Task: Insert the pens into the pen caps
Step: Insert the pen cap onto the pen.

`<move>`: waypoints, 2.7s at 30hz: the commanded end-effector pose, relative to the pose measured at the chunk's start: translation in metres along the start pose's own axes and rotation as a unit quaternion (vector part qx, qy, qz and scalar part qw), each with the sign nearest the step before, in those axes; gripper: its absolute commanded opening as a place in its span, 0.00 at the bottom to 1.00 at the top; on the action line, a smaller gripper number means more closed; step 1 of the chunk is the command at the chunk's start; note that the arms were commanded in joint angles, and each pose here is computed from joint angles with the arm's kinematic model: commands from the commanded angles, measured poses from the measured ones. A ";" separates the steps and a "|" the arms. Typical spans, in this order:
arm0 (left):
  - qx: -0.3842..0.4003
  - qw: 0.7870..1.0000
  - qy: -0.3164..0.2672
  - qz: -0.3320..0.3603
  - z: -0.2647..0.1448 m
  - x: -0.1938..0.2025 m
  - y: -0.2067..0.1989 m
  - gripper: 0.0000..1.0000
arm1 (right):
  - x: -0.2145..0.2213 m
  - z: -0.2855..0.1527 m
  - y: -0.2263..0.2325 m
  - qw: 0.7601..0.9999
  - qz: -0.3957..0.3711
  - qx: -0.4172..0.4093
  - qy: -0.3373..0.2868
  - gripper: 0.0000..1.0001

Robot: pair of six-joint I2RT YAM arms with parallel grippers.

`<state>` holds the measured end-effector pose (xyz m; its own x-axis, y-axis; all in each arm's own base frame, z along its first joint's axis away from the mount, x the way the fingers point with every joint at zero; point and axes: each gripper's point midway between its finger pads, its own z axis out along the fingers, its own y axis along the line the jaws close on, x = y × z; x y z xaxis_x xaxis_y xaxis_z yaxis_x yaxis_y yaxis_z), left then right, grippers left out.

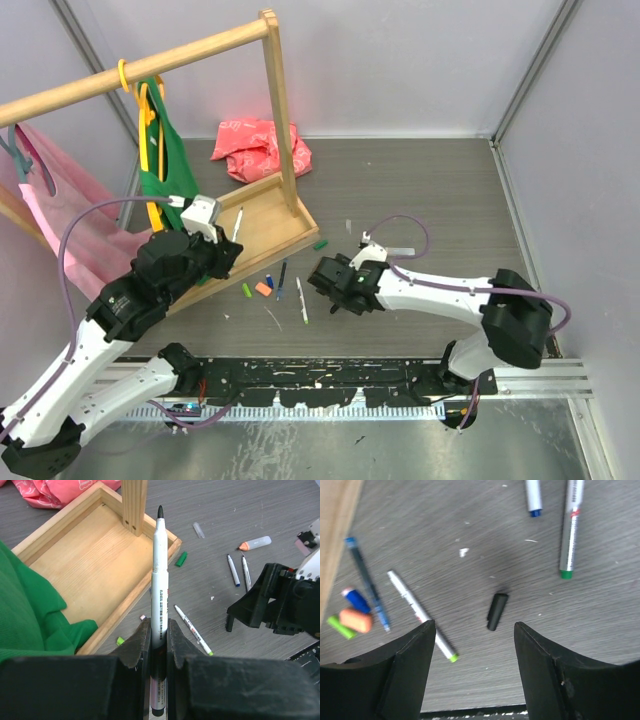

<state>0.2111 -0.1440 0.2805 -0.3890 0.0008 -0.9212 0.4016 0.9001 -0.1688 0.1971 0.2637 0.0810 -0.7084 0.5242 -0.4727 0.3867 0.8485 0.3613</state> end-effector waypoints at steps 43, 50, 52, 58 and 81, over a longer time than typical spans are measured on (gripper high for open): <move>0.009 0.999 -0.036 -0.018 -0.014 -0.001 0.002 0.00 | 0.049 0.065 -0.047 0.983 -0.023 0.169 0.070 0.43; 0.007 0.999 -0.037 -0.025 -0.015 0.002 0.004 0.00 | 0.059 0.070 -0.064 0.977 -0.041 0.191 0.085 0.40; 0.006 0.999 -0.039 -0.027 -0.016 0.002 0.004 0.00 | 0.057 0.071 -0.067 0.975 -0.052 0.199 0.080 0.38; 0.000 0.999 -0.039 -0.027 -0.016 0.004 0.007 0.00 | 0.055 0.074 -0.066 0.976 -0.059 0.196 0.075 0.27; 0.051 0.993 -0.081 -0.067 -0.001 -0.030 -0.020 0.00 | -0.091 -0.043 0.027 0.968 -0.113 -0.156 -0.163 0.00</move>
<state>0.2061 -0.1485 0.2756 -0.3796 -0.0997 -0.9198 0.3999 0.8788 -0.2603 0.2206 0.2403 0.1065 -0.6819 0.3537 -0.6403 0.1614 0.9265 0.3399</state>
